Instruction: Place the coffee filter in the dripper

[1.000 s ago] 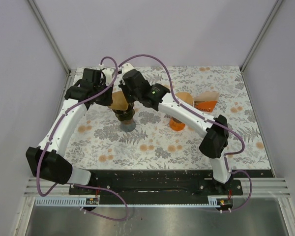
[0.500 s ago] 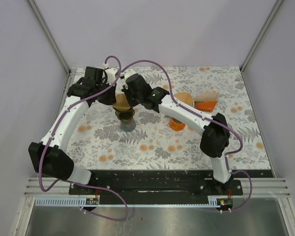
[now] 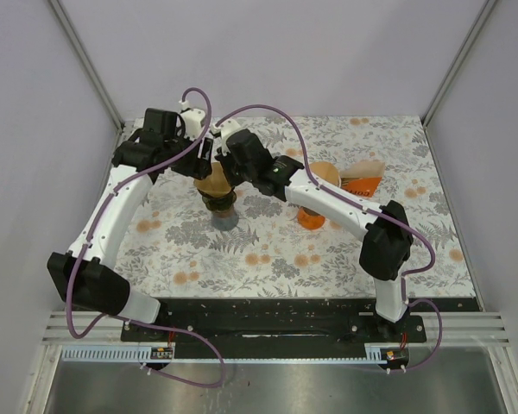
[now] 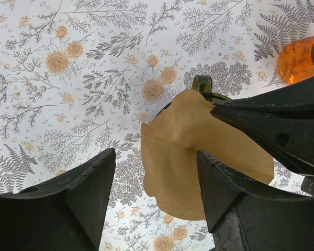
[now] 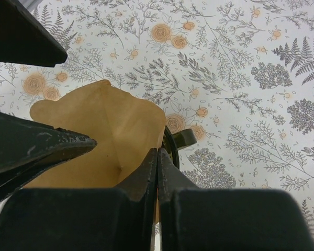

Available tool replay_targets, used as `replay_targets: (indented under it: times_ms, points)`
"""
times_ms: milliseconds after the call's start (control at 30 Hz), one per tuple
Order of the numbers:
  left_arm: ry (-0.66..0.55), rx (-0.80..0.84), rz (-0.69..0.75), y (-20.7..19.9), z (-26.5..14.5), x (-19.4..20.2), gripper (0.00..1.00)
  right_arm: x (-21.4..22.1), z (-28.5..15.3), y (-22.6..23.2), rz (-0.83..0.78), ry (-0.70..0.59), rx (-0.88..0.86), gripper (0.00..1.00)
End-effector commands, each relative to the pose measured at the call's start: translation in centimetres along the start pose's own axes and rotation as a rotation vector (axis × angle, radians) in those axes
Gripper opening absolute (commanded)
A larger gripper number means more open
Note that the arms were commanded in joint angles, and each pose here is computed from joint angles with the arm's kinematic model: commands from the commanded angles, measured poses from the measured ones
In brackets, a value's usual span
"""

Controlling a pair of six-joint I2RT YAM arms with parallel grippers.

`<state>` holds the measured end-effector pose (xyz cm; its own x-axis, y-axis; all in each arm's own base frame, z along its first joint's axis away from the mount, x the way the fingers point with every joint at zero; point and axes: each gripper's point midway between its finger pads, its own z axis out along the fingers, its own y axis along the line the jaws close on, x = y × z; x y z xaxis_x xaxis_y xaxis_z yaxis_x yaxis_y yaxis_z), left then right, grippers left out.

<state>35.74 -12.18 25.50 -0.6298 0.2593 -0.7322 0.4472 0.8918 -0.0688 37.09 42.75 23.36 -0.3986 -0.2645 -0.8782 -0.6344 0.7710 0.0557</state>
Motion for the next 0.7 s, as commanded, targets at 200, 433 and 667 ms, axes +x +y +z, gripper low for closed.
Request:
replay_targets:
  times_ms: [200,433,667]
  points:
    - [0.017,-0.06,0.068,2.0,2.3,-0.5,0.69,-3.7,-2.0,0.4,-0.01,-0.114,-0.042,0.0]
    - [0.026,0.009,0.04,1.1,4.5,-0.2,0.64,-3.9,-2.2,0.9,-0.007,-0.138,-0.069,0.0]
    - [0.055,0.071,0.037,0.2,5.2,1.0,0.35,-4.1,-2.6,0.3,-0.001,-0.158,-0.04,0.01]
